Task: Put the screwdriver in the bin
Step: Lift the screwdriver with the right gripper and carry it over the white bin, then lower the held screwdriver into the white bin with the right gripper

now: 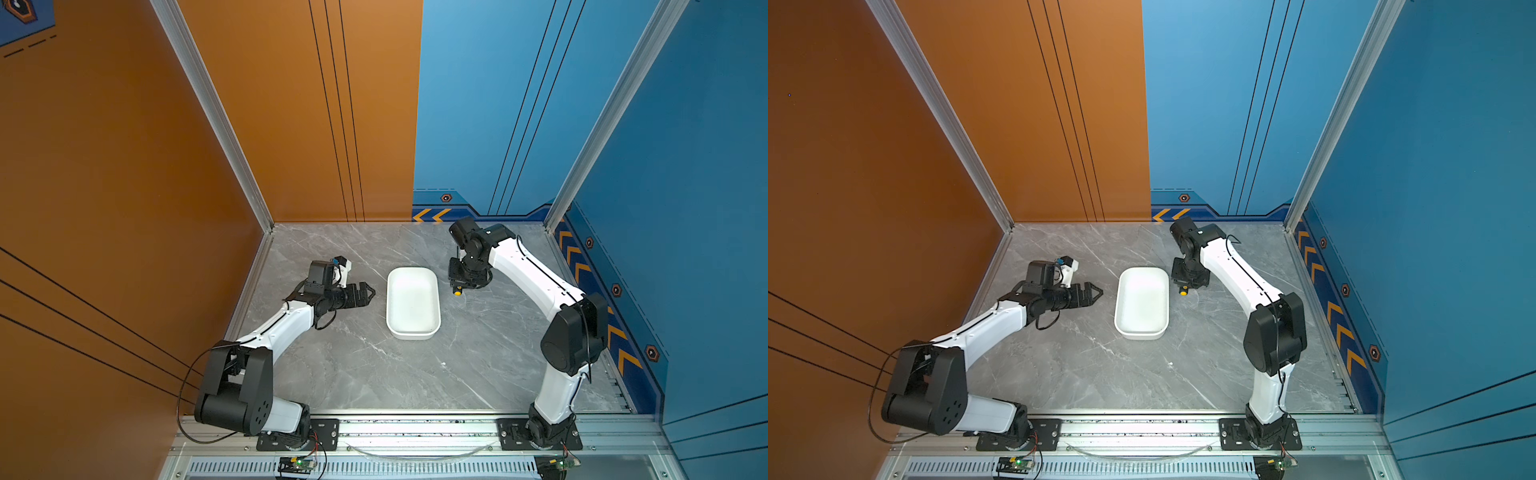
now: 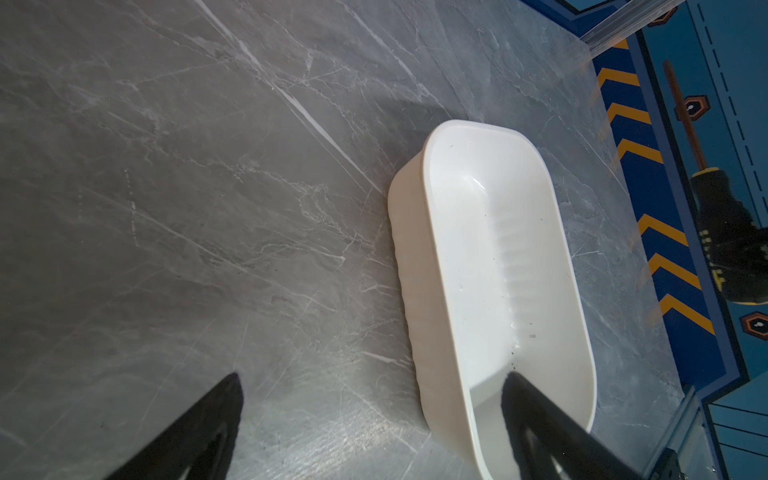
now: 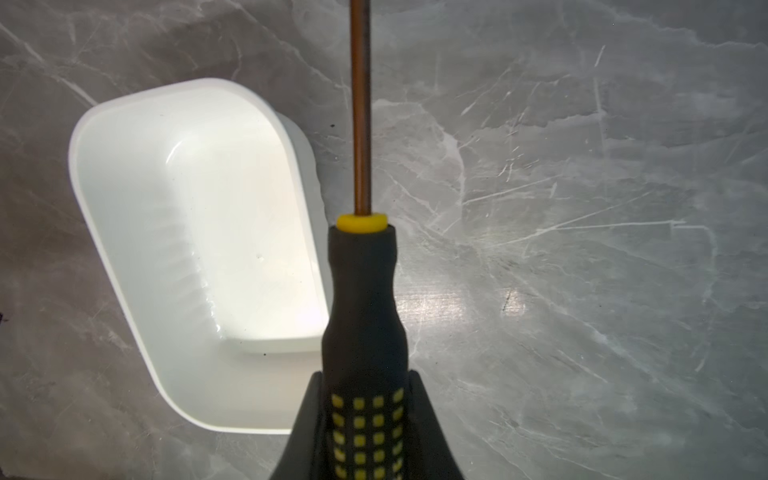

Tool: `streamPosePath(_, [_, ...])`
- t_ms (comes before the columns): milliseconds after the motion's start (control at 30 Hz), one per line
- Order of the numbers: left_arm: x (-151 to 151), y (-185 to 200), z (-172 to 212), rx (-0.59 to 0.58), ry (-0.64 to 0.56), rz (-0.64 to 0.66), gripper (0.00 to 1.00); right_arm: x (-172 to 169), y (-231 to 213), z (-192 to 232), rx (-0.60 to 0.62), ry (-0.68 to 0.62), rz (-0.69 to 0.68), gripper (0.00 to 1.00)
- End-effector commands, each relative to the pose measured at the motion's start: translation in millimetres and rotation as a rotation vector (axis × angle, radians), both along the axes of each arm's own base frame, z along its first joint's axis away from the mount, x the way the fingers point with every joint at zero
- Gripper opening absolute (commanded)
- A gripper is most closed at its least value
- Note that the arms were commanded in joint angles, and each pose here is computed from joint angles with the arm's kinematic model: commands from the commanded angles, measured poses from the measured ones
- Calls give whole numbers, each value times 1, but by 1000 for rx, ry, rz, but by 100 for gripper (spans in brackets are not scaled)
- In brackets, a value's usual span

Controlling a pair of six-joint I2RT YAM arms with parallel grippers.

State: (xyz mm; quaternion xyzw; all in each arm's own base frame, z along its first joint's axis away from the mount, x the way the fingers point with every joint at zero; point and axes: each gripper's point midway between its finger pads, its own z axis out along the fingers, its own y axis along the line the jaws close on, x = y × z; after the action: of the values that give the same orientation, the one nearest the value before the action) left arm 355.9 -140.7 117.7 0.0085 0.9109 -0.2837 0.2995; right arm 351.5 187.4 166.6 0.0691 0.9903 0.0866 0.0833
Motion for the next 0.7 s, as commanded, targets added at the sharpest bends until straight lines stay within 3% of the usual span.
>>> streamPosePath(0, [-6,-1,3,11,-2,-8,98,-25,24,18,90,37,115,0])
streamPosePath(367, [-9,-2,5,10,-5,-7,98,-55,76,-5,97,118,246,0])
streamPosePath(667, [-12,-1,2,15,2,-8,98,-61,97,-22,114,104,186,0])
